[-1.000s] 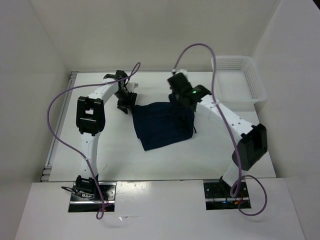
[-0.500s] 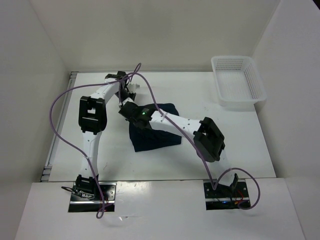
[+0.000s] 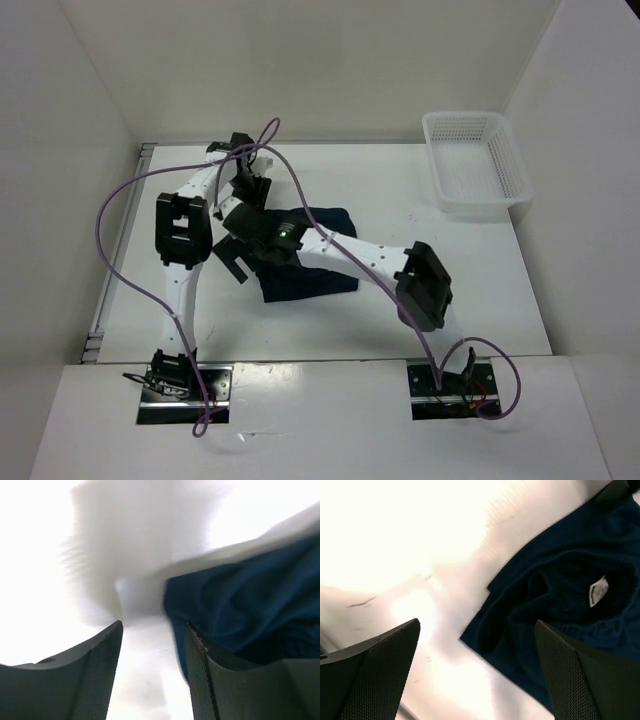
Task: Fold and stack the shorts
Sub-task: Fold the shorts
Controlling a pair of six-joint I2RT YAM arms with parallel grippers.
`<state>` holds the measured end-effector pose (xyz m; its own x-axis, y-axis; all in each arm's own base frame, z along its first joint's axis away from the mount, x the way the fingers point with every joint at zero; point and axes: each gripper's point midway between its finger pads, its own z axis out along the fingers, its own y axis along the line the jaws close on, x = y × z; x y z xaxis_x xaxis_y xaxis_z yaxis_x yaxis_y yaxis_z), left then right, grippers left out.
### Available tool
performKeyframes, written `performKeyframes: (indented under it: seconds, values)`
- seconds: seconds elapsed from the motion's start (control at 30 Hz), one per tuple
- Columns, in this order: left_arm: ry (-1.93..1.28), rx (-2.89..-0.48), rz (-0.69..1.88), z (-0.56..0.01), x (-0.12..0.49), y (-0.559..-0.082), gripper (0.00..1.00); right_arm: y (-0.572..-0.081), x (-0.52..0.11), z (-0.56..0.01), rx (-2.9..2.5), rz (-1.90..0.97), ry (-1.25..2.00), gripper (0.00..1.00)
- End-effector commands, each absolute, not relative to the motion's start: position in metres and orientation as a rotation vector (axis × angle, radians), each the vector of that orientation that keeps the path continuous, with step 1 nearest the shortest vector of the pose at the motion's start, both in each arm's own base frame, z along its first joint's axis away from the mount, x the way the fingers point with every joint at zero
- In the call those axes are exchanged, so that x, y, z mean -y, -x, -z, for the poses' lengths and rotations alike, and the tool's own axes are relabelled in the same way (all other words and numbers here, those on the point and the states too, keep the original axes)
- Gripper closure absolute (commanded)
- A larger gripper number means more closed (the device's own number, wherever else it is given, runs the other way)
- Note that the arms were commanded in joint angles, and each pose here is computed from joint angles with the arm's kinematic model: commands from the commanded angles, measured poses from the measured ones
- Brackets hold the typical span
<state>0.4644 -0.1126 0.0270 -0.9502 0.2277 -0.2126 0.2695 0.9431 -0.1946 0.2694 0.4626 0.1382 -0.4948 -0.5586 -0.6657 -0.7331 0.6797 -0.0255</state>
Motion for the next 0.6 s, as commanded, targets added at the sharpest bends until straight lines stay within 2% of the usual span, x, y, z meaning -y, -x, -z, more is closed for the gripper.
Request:
performKeyframes:
  seconds: [0.0, 0.1, 0.13, 0.2, 0.23, 0.3, 0.4, 0.57]
  values:
    - [-0.353, -2.707, 0.174, -0.096, 0.097, -0.495, 0.40, -0.270, -0.469, -0.249, -1.999, -0.610, 0.811, 0.00]
    - [-0.383, -2.587, 0.312, -0.156, 0.114, -0.486, 0.39, -0.289, -0.414, -0.267, -2.027, -0.674, 0.564, 0.00]
    - [-0.424, -2.561, 0.415, -0.174, 0.131, -0.471, 0.36, -0.303, -0.375, -0.260, -2.054, -0.640, 0.455, 0.00]
    - [-0.466, -2.609, 0.517, -0.178, 0.146, -0.443, 0.35, -0.311, -0.339, -0.245, -2.112, -0.619, 0.303, 0.00]
    - [-0.488, -2.646, 0.562, -0.173, 0.154, -0.430, 0.33, -0.312, -0.317, -0.221, -2.165, -0.567, 0.241, 0.00]
    - [-0.553, -2.781, 0.655, -0.155, 0.175, -0.391, 0.31, -0.321, -0.276, -0.209, -2.213, -0.537, 0.069, 0.01]
    - [-0.640, -2.923, 0.628, -0.113, 0.190, -0.356, 0.26, -0.319, -0.233, -0.159, -2.336, -0.438, -0.085, 0.02]
    - [-0.686, -2.902, 0.516, -0.081, 0.195, -0.366, 0.24, -0.299, -0.221, -0.107, -2.489, -0.415, -0.170, 0.04]
